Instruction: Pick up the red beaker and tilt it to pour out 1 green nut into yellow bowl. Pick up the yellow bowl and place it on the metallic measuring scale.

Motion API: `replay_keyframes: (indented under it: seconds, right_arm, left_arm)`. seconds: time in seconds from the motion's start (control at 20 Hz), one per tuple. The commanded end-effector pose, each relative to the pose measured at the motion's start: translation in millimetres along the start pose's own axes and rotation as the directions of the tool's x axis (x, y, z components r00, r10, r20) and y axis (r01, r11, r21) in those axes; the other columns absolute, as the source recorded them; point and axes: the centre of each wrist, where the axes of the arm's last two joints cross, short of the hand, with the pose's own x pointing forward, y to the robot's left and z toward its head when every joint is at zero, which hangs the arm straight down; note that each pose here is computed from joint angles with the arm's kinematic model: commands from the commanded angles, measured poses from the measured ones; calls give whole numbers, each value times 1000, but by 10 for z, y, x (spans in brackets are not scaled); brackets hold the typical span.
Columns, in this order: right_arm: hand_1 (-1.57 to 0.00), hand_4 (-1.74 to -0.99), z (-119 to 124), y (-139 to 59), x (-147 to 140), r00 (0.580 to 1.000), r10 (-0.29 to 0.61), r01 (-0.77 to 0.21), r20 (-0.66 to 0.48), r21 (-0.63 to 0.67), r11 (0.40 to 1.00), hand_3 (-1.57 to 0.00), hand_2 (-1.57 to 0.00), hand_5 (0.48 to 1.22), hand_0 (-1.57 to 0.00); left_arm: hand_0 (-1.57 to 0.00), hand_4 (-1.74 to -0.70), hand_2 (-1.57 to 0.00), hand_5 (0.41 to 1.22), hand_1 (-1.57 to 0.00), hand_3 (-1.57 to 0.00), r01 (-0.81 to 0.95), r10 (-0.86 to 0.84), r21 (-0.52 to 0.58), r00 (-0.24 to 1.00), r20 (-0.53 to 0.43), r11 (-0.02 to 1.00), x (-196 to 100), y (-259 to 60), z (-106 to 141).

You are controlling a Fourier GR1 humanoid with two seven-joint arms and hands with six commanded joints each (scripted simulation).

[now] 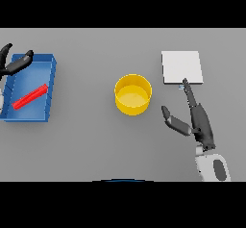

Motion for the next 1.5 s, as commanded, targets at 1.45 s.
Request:
replay_keyframes:
  seconds: [1.45]
  right_arm:
    - [1, -1174, -1308, 574, 489, 450, 608, -847, 653, 528, 60, 1, 1, 674, 1]
  left_arm:
    - [1, -801, 1, 703, 1, 1, -76, 78, -25, 995, 64, 997, -20, -30, 78]
